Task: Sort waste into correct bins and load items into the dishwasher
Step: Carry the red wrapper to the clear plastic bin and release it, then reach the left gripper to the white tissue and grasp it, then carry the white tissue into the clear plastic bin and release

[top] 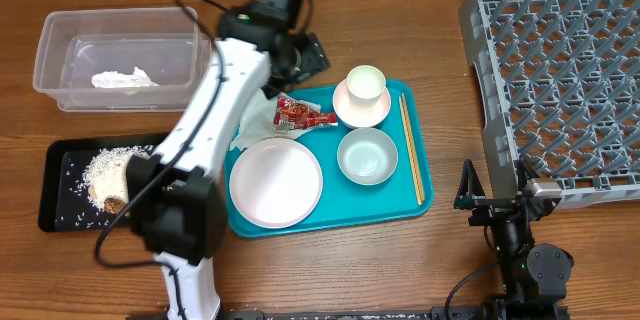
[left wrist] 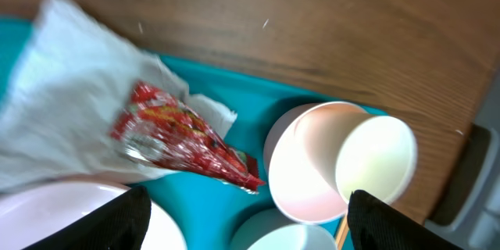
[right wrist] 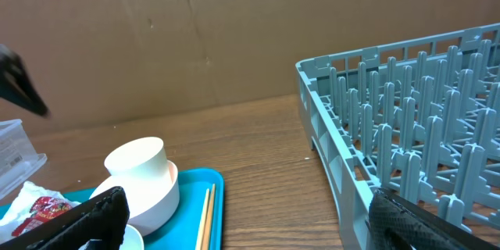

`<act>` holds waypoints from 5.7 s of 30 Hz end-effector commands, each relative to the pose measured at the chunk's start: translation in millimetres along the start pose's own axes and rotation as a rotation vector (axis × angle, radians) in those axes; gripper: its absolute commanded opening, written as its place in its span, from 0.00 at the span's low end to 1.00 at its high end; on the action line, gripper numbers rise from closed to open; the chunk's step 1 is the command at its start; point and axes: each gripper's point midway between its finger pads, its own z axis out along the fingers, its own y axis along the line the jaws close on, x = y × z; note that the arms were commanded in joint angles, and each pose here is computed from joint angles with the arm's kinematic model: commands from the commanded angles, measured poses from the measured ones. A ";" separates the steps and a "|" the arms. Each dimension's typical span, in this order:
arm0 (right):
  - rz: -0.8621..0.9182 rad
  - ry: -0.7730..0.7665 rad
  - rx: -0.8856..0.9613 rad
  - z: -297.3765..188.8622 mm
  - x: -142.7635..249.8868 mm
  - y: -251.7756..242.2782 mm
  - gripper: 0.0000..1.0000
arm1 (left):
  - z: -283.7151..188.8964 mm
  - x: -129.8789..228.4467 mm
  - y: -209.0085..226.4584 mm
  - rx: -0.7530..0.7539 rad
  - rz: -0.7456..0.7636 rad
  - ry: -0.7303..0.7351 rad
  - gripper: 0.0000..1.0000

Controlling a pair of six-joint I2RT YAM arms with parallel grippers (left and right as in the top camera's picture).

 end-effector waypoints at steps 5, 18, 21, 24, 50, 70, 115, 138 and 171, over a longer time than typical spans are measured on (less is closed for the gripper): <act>-0.007 -0.005 0.012 0.0 1.5 -2.8 1.00 | 73.9 22.1 20.7 -0.163 -0.253 0.078 0.82; -0.007 -0.005 0.012 0.0 1.5 -2.8 1.00 | 118.4 33.0 42.1 -0.258 -0.296 0.121 0.67; -0.007 -0.005 0.012 0.0 1.5 -2.8 1.00 | 118.6 32.1 43.5 -0.265 -0.301 0.113 0.54; -0.007 -0.005 0.012 0.0 1.5 -2.8 1.00 | 118.6 32.8 44.3 -0.269 -0.300 0.115 0.31; -0.007 -0.005 0.012 0.0 1.5 -2.8 1.00 | -114.0 -109.9 73.4 -0.193 -0.278 -0.475 0.04; -0.007 -0.005 0.012 0.0 1.5 -2.8 1.00 | -83.2 -220.1 197.5 -0.081 -0.331 -0.427 1.00; -0.007 -0.005 0.012 0.0 1.5 -2.8 1.00 | 79.2 15.5 108.1 -0.365 0.196 0.030 0.80; -0.007 -0.005 0.012 0.0 1.5 -2.8 1.00 | 112.5 34.4 130.6 -0.361 0.195 0.039 0.04; -0.007 -0.005 0.012 0.0 1.5 -2.8 1.00 | -127.3 -222.6 205.3 -0.383 -0.259 -0.635 0.05</act>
